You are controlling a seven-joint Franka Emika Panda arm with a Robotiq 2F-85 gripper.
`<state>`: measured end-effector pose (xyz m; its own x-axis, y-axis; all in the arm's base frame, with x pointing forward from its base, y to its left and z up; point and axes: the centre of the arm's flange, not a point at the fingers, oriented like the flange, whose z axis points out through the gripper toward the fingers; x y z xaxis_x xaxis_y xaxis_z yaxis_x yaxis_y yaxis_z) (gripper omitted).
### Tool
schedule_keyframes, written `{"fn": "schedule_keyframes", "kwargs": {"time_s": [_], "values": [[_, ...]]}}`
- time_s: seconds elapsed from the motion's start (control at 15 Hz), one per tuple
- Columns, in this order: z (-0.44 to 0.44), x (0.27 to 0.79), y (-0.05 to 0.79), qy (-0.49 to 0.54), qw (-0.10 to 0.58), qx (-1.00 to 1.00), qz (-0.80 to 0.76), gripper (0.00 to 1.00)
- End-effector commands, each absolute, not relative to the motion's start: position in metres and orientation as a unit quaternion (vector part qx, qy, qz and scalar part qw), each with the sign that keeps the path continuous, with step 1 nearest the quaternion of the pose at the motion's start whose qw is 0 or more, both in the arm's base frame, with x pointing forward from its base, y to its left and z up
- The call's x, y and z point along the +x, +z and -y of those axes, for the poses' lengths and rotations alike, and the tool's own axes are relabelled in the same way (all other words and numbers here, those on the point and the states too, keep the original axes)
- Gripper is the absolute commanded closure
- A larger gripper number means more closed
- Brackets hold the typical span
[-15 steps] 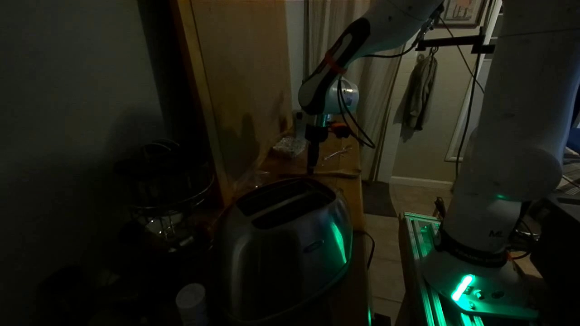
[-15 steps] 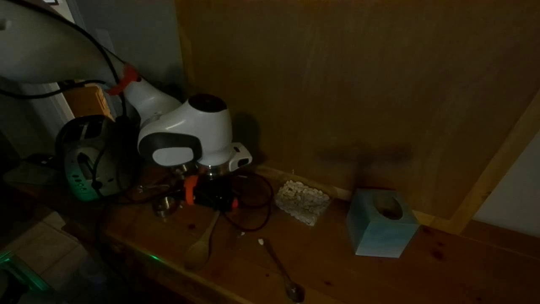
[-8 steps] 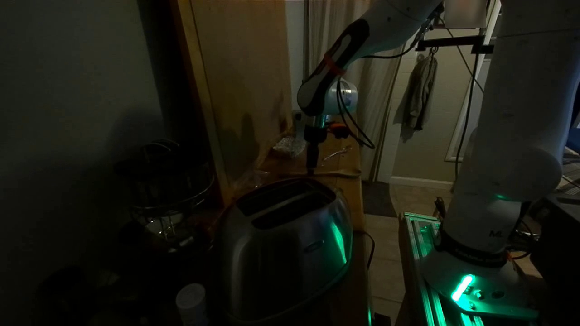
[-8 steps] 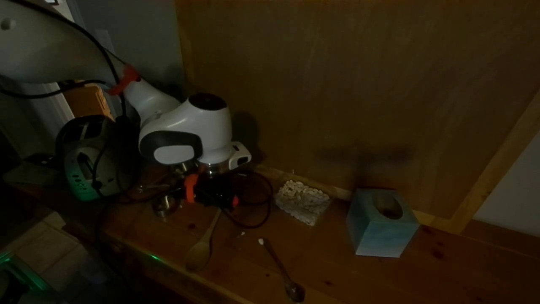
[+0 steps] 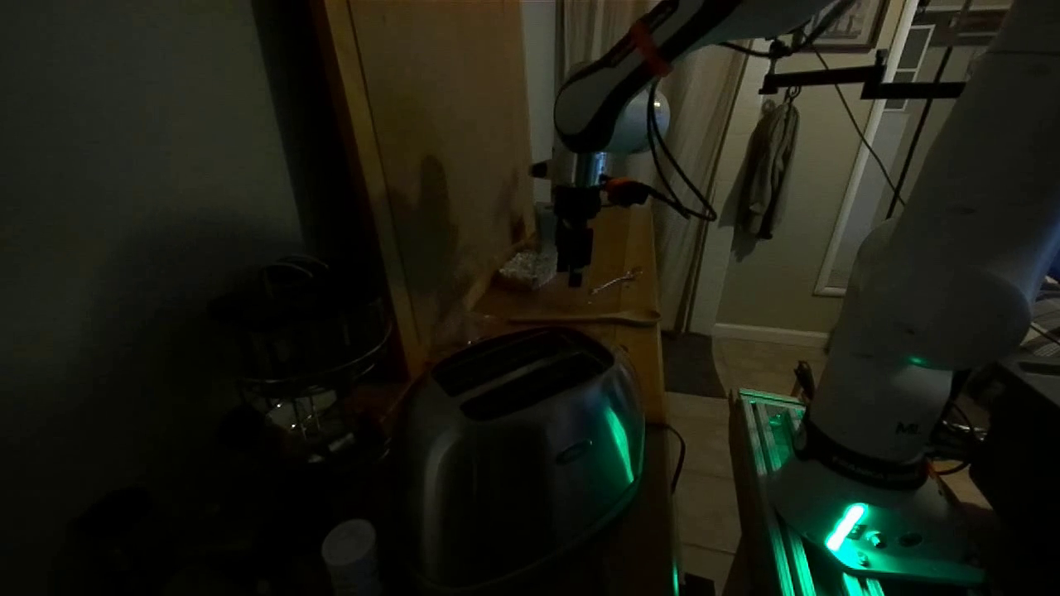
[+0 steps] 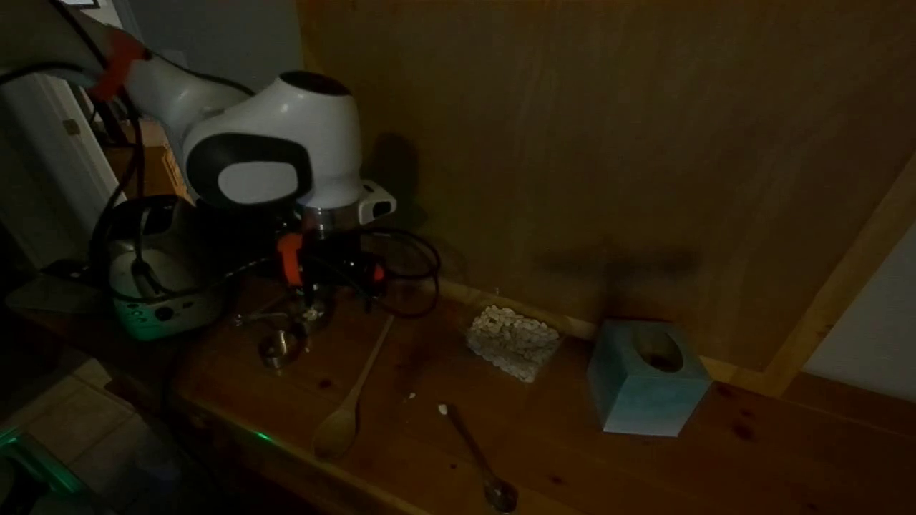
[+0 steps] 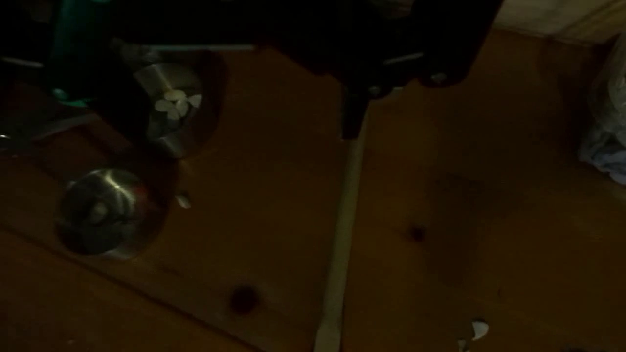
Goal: Put the orange object on the spoon, then drop it into the pot
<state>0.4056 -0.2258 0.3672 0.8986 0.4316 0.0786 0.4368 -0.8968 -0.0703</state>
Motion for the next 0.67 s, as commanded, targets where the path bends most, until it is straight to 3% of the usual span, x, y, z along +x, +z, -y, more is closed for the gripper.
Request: {"fn": "schedule_keyframes", "kwargs": {"time_s": [0.0, 0.6], "values": [[0.205, 0.385, 0.417, -0.036, 0.052, -0.967, 0.249, 0.0], [0.186, 0.369, 0.452, -0.04, 0.084, -0.957, 0.273, 0.0]]}}
